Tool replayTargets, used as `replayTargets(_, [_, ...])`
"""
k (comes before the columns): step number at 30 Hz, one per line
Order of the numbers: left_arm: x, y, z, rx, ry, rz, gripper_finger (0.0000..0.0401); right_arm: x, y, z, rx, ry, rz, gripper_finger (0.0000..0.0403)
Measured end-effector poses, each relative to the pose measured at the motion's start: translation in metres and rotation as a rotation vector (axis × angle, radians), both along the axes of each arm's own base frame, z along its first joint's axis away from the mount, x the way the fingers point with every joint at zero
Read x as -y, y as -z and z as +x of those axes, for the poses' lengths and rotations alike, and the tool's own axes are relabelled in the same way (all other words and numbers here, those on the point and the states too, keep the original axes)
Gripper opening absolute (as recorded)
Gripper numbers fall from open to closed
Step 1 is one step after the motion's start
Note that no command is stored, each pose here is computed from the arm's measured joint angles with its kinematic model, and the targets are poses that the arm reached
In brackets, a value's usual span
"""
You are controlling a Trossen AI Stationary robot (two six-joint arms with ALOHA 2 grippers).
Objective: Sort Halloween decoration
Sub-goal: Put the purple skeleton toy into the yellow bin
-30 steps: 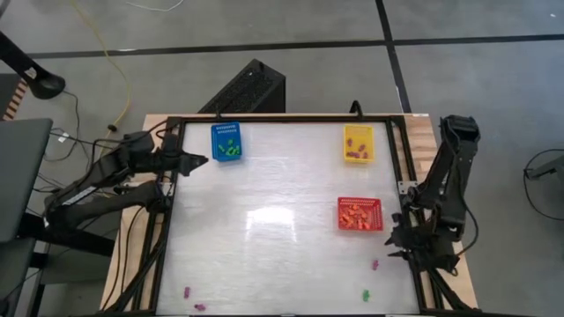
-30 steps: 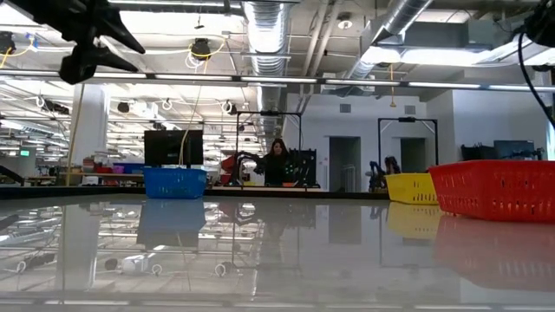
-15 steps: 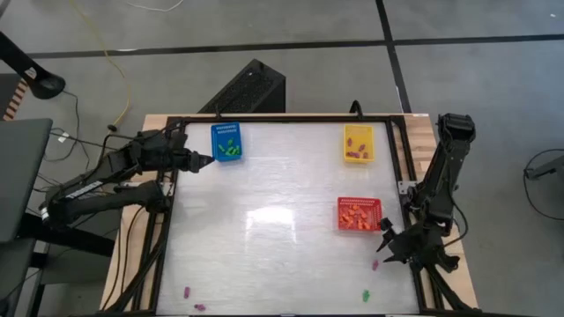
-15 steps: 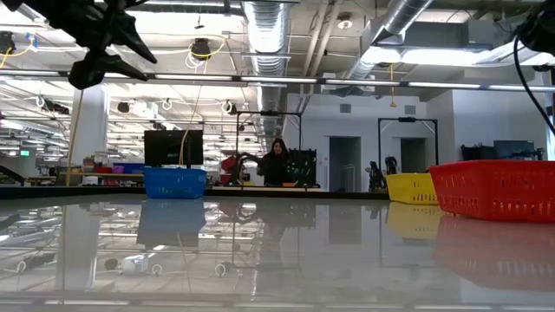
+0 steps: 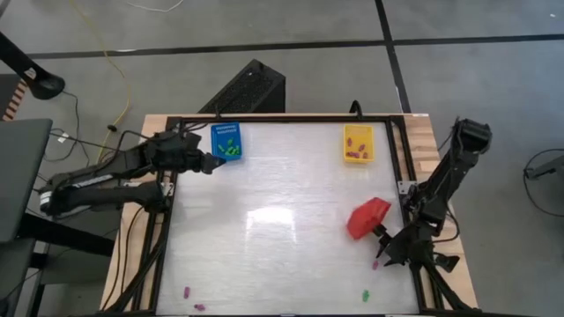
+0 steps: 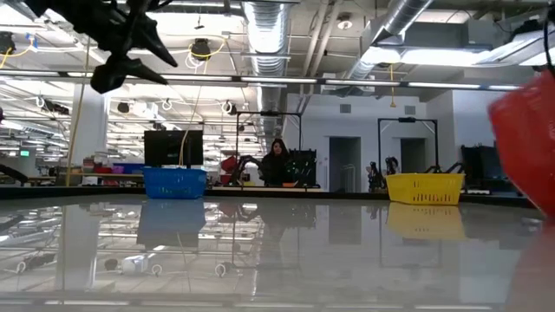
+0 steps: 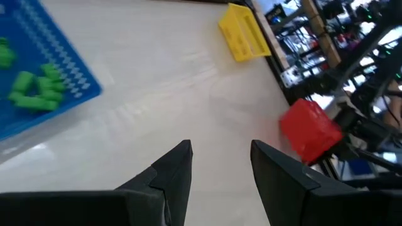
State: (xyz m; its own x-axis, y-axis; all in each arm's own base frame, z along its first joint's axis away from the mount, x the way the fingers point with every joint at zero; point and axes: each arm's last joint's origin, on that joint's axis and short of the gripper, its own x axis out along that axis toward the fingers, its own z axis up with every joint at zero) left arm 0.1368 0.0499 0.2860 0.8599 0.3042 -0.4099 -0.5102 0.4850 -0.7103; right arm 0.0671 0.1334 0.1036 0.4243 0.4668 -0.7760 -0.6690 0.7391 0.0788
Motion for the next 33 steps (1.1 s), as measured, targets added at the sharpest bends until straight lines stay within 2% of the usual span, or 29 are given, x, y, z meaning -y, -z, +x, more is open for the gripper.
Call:
replayTargets(3, [0.002,0.0,0.008,0.012,0.029,0.004,0.0151,0.0,0.004,0.006,-0.011,-0.002,-0.024,0.0192])
replayTargets(7, [0.004,0.004,0.017,-0.01,0.06,-0.003,0.0151,-0.003,0.001,0.013,0.01,0.011,0.024,0.0192])
replayTargets(17, [0.009,0.015,0.035,-0.076,0.095,-0.018,0.0151,-0.004,-0.005,0.024,-0.022,0.148,0.087,0.0191])
replayTargets(24, [0.013,0.022,0.044,-0.117,0.126,-0.027,0.0151,0.0,-0.006,0.033,0.005,0.193,0.101,0.0191])
replayTargets(28, [0.015,0.024,0.048,-0.115,0.143,-0.026,0.0151,-0.001,-0.008,0.036,0.053,0.18,0.105,0.0191])
replayTargets(33, [0.017,0.024,0.048,-0.121,0.155,-0.016,0.0151,-0.005,-0.007,0.033,0.106,0.066,0.056,0.0191])
